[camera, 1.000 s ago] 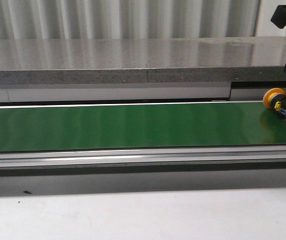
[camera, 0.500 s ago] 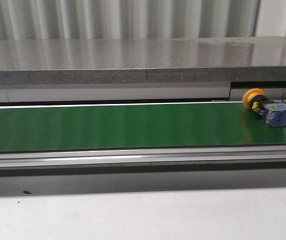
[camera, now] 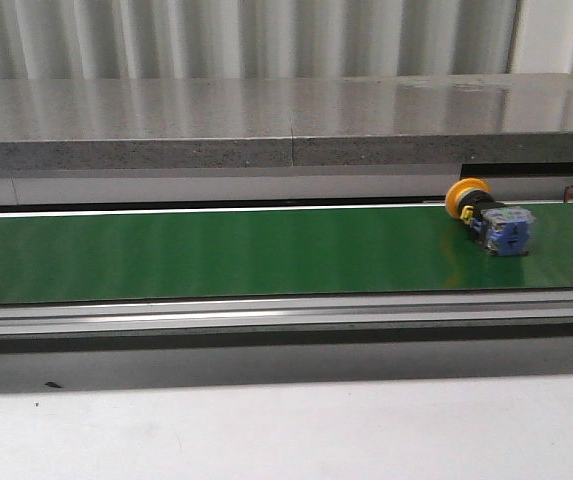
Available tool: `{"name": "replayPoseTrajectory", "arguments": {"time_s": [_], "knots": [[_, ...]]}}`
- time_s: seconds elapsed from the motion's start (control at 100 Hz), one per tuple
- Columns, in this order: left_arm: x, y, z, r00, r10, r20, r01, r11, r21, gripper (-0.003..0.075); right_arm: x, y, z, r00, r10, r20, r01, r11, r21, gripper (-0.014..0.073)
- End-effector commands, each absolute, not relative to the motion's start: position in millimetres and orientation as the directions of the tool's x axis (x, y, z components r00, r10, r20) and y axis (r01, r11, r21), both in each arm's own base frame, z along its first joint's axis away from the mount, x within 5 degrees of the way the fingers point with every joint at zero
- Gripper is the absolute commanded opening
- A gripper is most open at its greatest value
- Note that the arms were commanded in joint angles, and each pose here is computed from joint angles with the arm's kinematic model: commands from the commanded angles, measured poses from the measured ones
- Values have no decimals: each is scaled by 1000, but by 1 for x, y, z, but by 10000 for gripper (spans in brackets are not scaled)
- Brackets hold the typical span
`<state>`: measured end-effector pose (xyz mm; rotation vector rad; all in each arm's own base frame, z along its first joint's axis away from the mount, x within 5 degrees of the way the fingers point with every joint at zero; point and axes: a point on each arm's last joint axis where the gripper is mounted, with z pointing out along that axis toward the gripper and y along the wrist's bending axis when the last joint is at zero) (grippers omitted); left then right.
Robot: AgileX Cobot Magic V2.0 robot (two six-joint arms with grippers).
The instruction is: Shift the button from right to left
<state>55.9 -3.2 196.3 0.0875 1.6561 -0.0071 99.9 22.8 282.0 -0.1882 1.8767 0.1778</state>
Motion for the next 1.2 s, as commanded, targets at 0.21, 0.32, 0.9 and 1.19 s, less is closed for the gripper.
{"name": "replayPoseTrajectory", "arguments": {"time_s": [0.21,0.32,0.9,1.19], "knots": [[55,-3,194,8,27,-1000,58,998,27,-20,78,17,278,-125,-25,-992,-216,976,2,-68],[55,-3,200,69,24,-997,55,998,27,-20,78,17,278,-131,-27,-991,-216,976,2,-68],[53,-3,281,-54,41,-998,57,998,38,-21,78,17,278,-131,-27,-991,-216,976,2,-68],[91,-6,302,-432,53,-900,73,997,24,-12,78,17,278,-131,-27,-991,-216,976,2,-68]]}}
